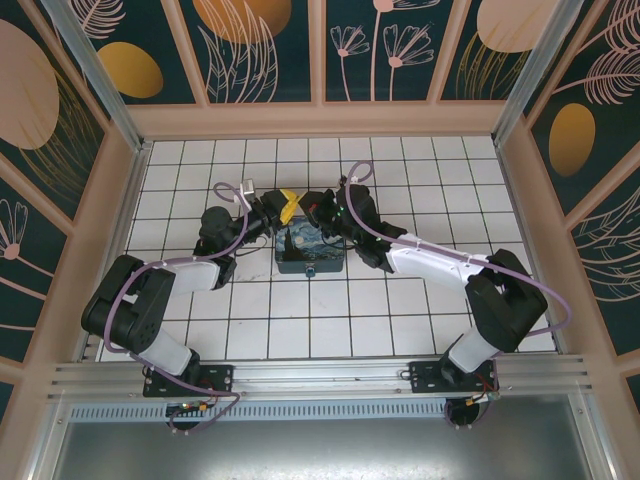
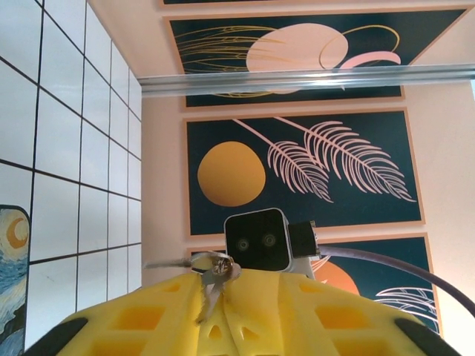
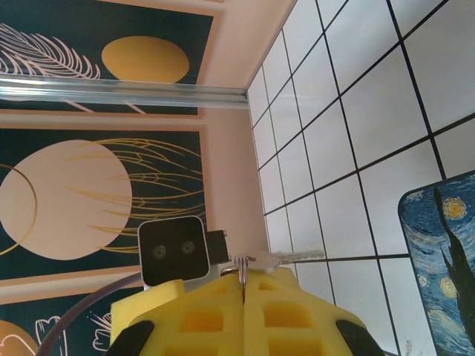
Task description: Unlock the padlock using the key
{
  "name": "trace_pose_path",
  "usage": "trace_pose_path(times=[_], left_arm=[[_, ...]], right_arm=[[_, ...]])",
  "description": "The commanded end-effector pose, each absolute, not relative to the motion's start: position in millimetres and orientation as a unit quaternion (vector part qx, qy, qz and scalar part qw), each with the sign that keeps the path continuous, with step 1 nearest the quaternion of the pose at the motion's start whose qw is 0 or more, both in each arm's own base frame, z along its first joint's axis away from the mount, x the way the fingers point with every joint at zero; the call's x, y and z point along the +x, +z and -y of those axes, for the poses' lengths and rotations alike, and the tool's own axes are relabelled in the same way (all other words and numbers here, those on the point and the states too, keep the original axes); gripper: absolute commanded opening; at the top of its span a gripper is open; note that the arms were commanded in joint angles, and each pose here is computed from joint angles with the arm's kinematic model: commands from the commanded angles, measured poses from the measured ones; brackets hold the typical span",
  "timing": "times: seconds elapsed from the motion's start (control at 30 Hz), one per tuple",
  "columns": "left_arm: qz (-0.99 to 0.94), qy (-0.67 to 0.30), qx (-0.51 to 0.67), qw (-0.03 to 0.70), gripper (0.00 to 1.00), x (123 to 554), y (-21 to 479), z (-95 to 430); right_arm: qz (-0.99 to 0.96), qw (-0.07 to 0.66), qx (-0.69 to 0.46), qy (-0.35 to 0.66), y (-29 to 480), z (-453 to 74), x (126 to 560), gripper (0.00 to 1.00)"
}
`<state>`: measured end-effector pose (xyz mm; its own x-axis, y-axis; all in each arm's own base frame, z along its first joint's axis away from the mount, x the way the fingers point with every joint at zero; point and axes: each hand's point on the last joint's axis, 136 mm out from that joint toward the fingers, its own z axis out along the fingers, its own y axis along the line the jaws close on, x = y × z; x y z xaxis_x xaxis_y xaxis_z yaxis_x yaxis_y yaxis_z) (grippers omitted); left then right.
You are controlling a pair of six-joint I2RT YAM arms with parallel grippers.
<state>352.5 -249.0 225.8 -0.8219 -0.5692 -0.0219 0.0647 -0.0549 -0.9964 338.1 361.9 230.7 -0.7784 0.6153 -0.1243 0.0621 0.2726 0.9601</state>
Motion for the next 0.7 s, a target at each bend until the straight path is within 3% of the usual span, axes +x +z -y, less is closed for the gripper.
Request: trace_pose_path(times=[0.0, 0.5, 0.67], left_arm=[[-0.645, -0.703, -0.183, 0.238, 0.29, 350.9, 228.9, 250.3], [-0.654, -0.693, -0.186, 0.241, 0.0, 354.2, 223.4, 250.6], [-0.654, -0.692, -0.186, 0.242, 0.0, 355.0, 222.8, 250.4]], right_arm=[[-0.748, 0.247, 0.223, 0.575, 237.8, -364.1, 336.6, 0.0], [-0.748, 0.248, 0.222, 0.575, 239.1, -362.7, 334.9, 0.0], [-0.748, 0.249, 0.222, 0.574, 239.7, -361.1, 334.0, 0.0]])
